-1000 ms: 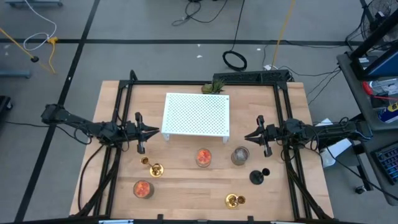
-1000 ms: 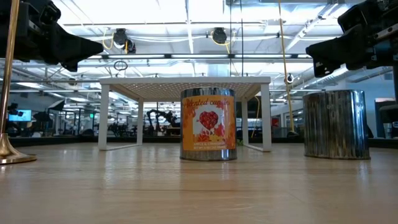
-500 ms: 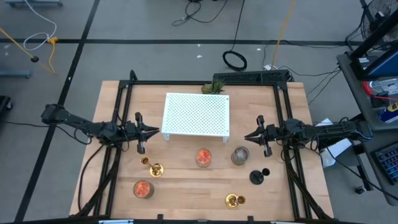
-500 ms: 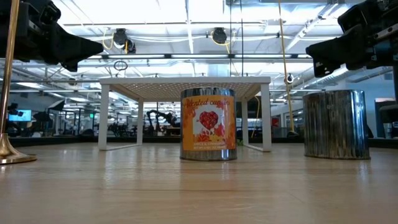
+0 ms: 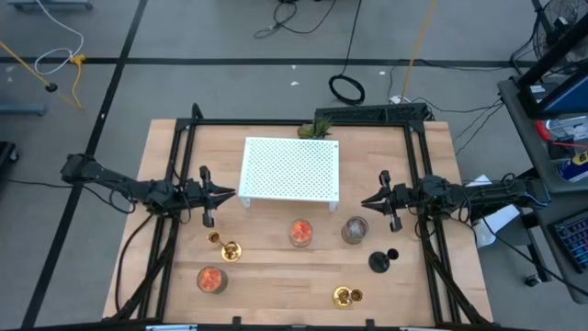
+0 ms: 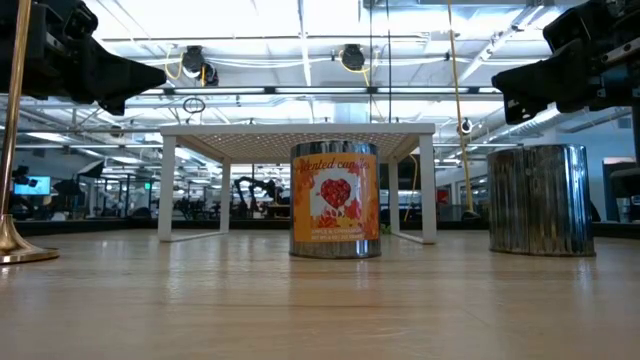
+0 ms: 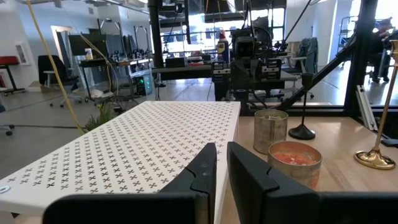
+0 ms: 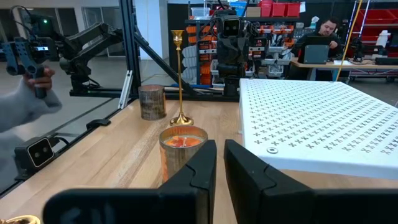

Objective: Pick & Place candle stick holders
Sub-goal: Put the left gold candle holder on the shelf

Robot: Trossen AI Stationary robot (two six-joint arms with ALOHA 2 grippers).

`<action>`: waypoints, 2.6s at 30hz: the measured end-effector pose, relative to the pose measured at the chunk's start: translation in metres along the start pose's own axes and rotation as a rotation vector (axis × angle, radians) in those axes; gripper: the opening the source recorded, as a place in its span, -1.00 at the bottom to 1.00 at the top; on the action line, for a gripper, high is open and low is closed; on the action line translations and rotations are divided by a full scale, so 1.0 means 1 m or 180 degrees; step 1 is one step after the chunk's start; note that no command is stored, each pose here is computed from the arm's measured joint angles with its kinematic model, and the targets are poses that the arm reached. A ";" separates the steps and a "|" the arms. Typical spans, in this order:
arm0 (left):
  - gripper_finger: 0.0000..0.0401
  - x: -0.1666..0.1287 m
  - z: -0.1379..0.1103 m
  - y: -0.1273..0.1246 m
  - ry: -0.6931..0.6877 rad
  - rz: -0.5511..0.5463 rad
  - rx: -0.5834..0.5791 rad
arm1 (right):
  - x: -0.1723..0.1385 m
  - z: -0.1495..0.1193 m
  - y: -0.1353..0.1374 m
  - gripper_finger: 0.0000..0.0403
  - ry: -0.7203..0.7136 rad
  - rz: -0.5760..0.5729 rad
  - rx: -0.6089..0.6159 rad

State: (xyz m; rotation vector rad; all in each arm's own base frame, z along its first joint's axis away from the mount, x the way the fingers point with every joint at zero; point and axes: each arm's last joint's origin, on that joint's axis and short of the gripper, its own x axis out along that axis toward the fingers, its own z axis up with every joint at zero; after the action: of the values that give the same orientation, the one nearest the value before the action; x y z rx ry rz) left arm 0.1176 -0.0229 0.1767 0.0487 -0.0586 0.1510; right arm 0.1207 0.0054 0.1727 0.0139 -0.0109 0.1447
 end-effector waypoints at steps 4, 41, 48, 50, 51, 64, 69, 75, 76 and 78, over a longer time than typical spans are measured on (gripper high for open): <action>-0.77 0.000 0.000 0.000 0.0000 0.0000 -0.0032 | 0.000 0.001 0.000 -0.86 -0.0046 0.0002 0.0095; -0.20 -0.013 0.026 -0.005 0.1783 -0.1232 -0.0107 | -0.002 0.030 0.001 -0.86 -0.1006 0.0016 -0.0050; -0.20 -0.017 0.020 -0.014 0.2036 -0.1530 -0.0206 | -0.002 0.030 0.001 -0.86 -0.0999 0.0028 -0.0050; -0.20 -0.017 0.019 -0.017 0.2073 -0.1611 -0.0177 | -0.002 0.030 0.001 -0.86 -0.1000 0.0029 -0.0050; -0.20 -0.018 0.018 -0.019 0.2108 -0.1645 -0.0174 | -0.002 0.030 0.001 -0.86 -0.1000 0.0029 -0.0050; -0.20 -0.006 0.024 -0.038 0.1795 -0.1943 -0.0098 | -0.002 0.030 0.001 -0.86 -0.0998 0.0029 -0.0050; -0.20 -0.002 0.023 -0.041 0.1778 -0.1950 -0.0086 | -0.001 0.029 0.001 -0.86 -0.0970 0.0029 -0.0046; -0.20 0.000 0.019 -0.045 0.1917 -0.2078 -0.0088 | 0.000 0.027 0.000 -0.86 -0.0913 0.0027 -0.0038; -0.20 0.000 0.018 -0.045 0.1936 -0.2115 -0.0095 | 0.001 0.027 0.000 -0.87 -0.0903 0.0027 -0.0036; -0.20 0.000 0.018 -0.046 0.1954 -0.2150 -0.0102 | 0.001 0.026 0.000 -0.86 -0.0883 0.0027 -0.0034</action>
State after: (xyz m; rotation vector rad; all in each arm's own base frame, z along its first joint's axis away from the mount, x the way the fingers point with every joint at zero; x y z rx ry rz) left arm 0.1241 -0.0691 0.1924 -0.0129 0.5653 -0.5133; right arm 0.1215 0.0055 0.1988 0.0234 -0.2887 0.1503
